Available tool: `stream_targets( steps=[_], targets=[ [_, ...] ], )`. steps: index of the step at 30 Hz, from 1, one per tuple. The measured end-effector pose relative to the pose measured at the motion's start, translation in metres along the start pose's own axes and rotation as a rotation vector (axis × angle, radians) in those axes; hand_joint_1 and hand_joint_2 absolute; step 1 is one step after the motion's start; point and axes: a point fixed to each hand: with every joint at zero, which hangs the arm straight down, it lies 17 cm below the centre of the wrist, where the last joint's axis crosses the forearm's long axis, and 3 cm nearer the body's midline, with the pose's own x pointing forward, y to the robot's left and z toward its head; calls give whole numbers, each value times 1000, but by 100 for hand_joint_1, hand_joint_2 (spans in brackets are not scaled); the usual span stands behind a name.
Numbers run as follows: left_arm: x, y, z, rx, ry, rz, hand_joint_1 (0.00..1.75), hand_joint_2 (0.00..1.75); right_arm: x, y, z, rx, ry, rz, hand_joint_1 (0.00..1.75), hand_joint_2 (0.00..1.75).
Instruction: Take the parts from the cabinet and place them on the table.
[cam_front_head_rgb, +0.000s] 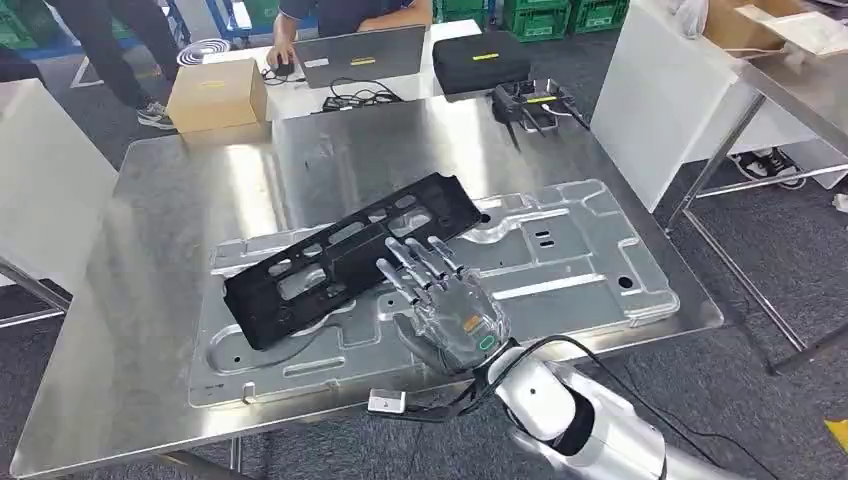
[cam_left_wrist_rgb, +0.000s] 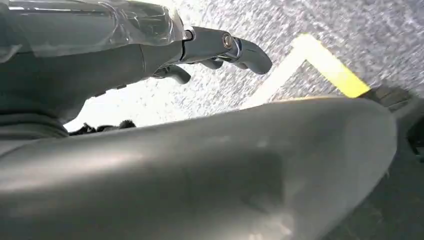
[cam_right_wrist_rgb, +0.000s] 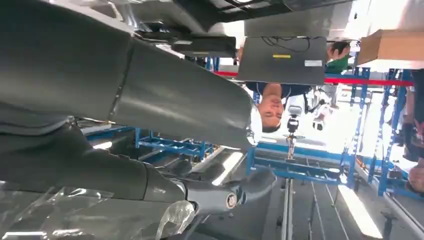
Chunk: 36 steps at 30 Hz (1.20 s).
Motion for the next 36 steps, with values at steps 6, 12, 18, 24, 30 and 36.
stream_targets(
  steps=[6, 12, 18, 24, 30, 36],
  targets=[
    [1, 1, 0, 1, -2, -1, 0, 0, 0, 2, 1, 8, 5, -11, 0, 0],
    [5, 4, -1, 9, -9, -1, 0, 0, -4, 4, 1, 17, 19, -33, 0, 0],
    [6, 4, -1, 13, -9, -1, 0, 0, 0, 9, 5, 31, 19, -53, 0, 0],
    [5, 4, -1, 13, -8, 1, 0, 0, 2, 9, 4, 29, 17, -65, 0, 0],
    [-1, 2, 0, 14, 1, 3, 0, 0, 3, 9, 2, 27, 14, -71, 0, 0],
    [-2, 1, 0, 9, 16, 30, 0, 0, 6, 10, 2, 30, 11, -75, 0, 0]
  ],
)
